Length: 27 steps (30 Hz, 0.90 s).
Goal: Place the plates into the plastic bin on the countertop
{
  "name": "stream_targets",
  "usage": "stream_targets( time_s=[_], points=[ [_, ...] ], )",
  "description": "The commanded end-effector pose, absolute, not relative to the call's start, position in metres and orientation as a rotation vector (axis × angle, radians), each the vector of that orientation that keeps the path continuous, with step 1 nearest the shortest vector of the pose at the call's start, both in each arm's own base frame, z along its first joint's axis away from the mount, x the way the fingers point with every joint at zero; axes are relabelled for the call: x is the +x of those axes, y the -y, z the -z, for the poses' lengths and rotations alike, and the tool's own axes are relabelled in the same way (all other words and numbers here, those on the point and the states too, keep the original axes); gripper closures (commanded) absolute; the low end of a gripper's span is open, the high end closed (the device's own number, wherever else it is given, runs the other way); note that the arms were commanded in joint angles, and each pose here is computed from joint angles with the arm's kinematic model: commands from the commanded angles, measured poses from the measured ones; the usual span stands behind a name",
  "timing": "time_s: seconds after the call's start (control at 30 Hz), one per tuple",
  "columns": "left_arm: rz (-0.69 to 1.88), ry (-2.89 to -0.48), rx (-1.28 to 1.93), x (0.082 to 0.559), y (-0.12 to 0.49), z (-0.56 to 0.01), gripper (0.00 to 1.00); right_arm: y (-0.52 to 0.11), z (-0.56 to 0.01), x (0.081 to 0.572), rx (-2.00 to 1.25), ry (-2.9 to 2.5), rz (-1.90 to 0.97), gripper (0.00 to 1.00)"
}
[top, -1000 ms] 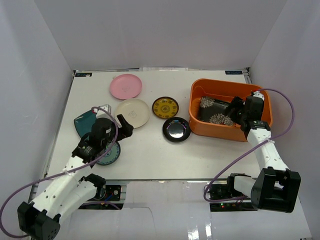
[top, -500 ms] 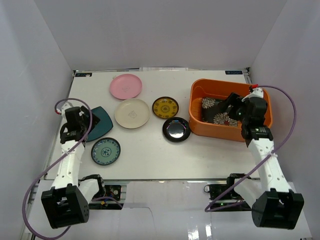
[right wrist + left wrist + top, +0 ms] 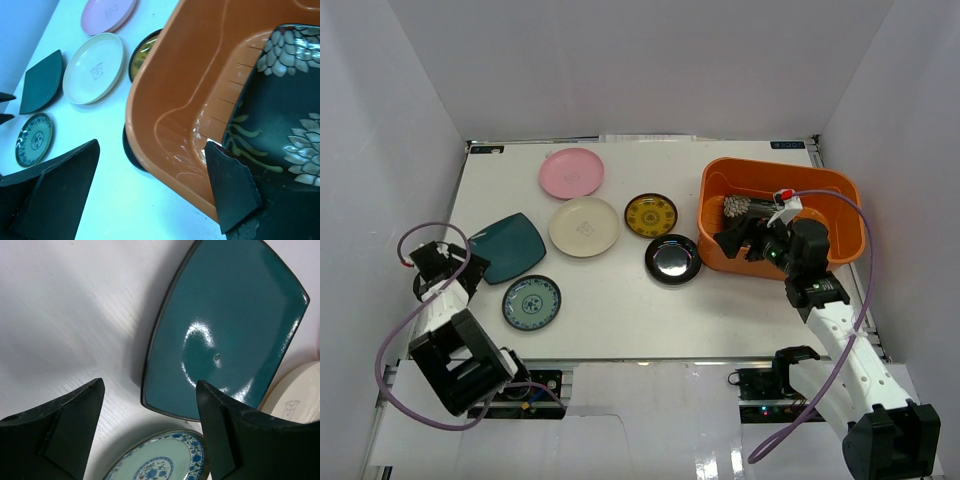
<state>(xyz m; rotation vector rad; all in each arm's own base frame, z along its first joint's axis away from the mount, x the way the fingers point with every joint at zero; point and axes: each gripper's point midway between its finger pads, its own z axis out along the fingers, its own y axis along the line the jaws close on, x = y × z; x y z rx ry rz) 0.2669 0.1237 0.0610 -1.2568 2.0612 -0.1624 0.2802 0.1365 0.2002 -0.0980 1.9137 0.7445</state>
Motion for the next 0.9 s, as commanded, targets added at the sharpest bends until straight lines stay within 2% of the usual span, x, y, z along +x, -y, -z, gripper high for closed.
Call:
stream_targets(
  time_s=[0.0, 0.13, 0.23, 0.47, 0.57, 0.6, 0.67, 0.7, 0.87],
  points=[
    [0.284, -2.032, -1.089, 0.284, -0.126, -0.074, 0.16, -0.153, -0.216, 0.272, -0.188, -1.836, -0.822, 0.08],
    [0.459, -2.119, -1.085, 0.290, -0.108, -0.048, 0.17, -0.160, -0.221, 0.266, -0.217, -1.808, -0.863, 0.08],
    [0.487, -2.145, -1.113, 0.289, -0.110, -0.036, 0.18, -0.165, -0.222, 0.263, -0.235, -1.798, -0.888, 0.07],
    [0.581, -2.185, -1.208, 0.296, -0.111, -0.003, 0.35, -0.165, -0.220, 0.266, -0.228, -1.811, -0.864, 0.06],
    [0.639, -2.176, -1.232, 0.301, -0.108, 0.005, 0.58, -0.165, -0.215, 0.267, -0.219, -1.821, -0.855, 0.05],
    [0.663, -2.173, -1.234, 0.304, -0.107, 0.007, 0.77, -0.167, -0.214, 0.266, -0.220, -1.826, -0.858, 0.05],
    [0.698, -2.160, -1.248, 0.307, -0.106, 0.008, 0.95, -0.169, -0.207, 0.266, -0.215, -1.843, -0.864, 0.04],
    [0.719, -2.147, -1.232, 0.311, -0.105, 0.005, 1.00, -0.173, -0.206, 0.264, -0.221, -1.847, -0.878, 0.04],
    [0.725, -2.036, -1.204, 0.320, -0.115, -0.017, 1.00, -0.194, -0.206, 0.259, -0.243, -1.858, -0.905, 0.03]
  ],
)
